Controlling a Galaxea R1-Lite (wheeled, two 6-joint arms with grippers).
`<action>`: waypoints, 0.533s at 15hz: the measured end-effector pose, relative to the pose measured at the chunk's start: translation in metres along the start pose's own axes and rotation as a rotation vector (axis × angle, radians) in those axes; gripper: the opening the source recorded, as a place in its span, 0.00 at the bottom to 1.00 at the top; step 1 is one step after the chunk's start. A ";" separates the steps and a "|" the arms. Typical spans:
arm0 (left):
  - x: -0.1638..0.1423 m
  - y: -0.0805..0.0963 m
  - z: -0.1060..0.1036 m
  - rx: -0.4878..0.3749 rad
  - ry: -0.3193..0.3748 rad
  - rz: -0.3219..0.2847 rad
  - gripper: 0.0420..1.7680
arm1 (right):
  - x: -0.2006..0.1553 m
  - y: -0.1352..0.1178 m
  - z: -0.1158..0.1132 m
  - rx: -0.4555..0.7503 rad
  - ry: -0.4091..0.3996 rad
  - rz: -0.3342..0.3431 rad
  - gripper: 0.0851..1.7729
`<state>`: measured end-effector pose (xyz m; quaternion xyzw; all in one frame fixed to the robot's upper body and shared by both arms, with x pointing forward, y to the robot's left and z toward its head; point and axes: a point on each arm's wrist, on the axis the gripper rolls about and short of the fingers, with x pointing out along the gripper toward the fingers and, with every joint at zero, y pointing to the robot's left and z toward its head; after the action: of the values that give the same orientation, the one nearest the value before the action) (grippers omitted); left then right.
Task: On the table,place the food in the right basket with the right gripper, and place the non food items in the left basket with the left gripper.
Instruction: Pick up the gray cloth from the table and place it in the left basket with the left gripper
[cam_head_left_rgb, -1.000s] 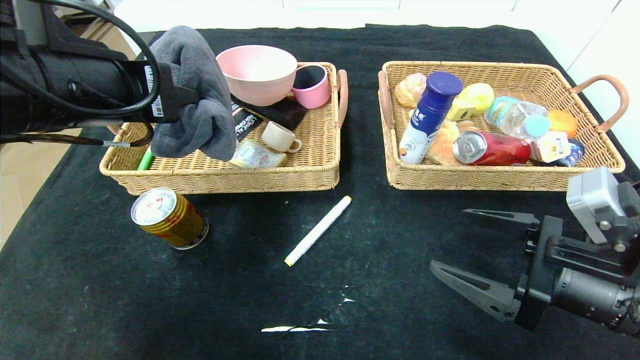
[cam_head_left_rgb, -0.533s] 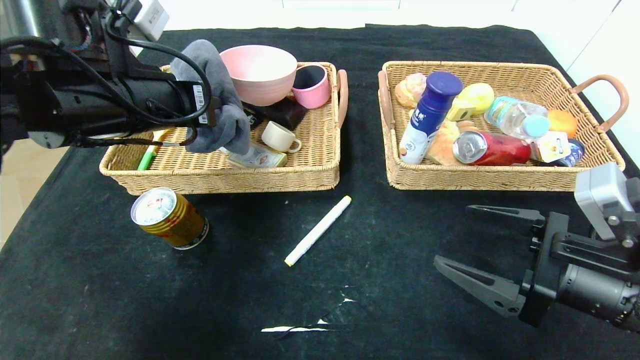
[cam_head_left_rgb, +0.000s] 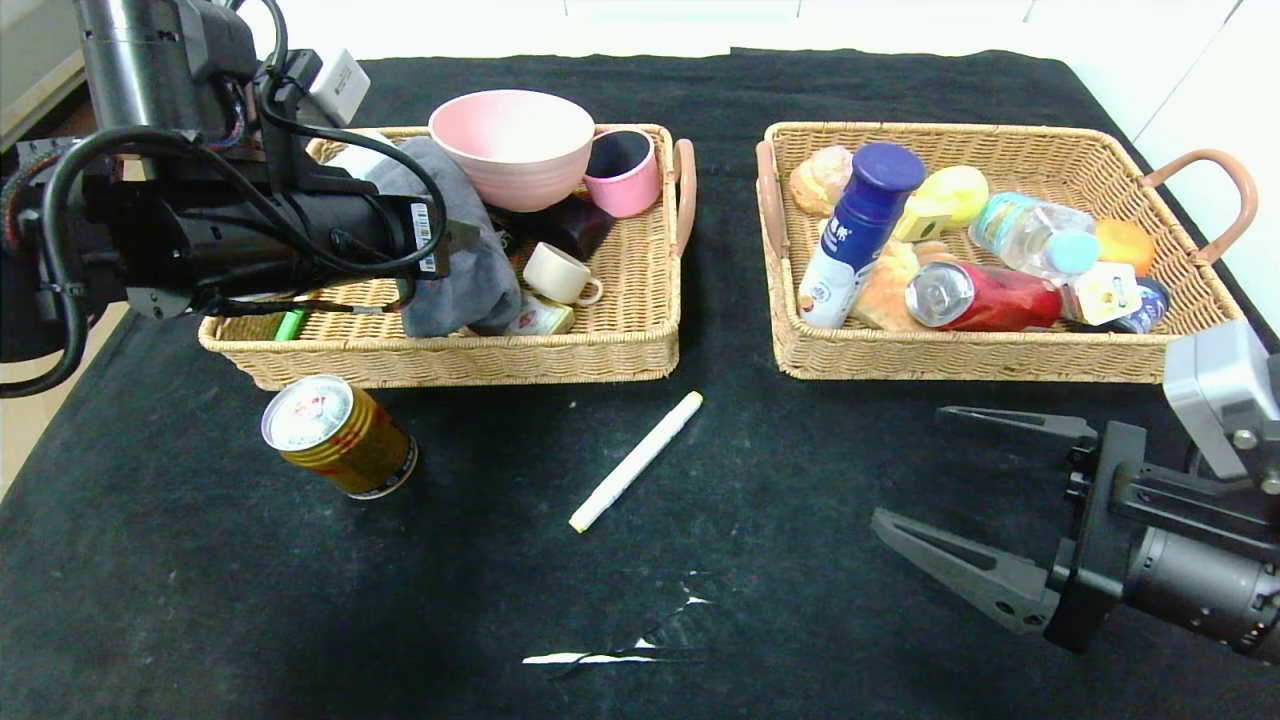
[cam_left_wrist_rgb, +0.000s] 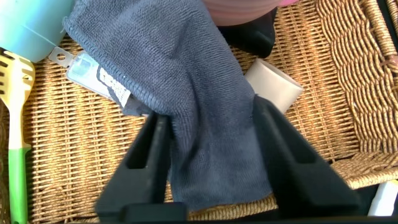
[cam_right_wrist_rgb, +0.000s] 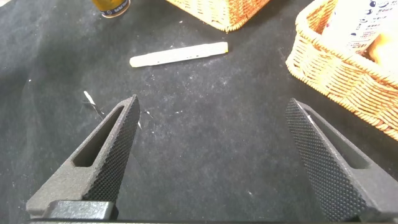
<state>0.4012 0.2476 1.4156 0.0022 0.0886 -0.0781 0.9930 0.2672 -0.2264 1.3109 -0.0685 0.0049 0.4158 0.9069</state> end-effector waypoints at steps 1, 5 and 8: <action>0.000 0.000 0.000 -0.001 0.000 0.000 0.63 | 0.000 0.000 0.000 0.000 0.000 0.000 0.96; 0.000 -0.001 0.000 0.001 0.001 -0.002 0.76 | -0.001 0.000 0.000 0.000 -0.002 -0.001 0.96; 0.000 -0.003 -0.001 0.003 0.004 -0.007 0.83 | -0.001 -0.001 0.001 -0.001 -0.004 -0.006 0.96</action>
<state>0.4003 0.2450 1.4146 0.0036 0.0906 -0.0815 0.9925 0.2669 -0.2278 1.3118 -0.0682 0.0026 0.4131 0.9081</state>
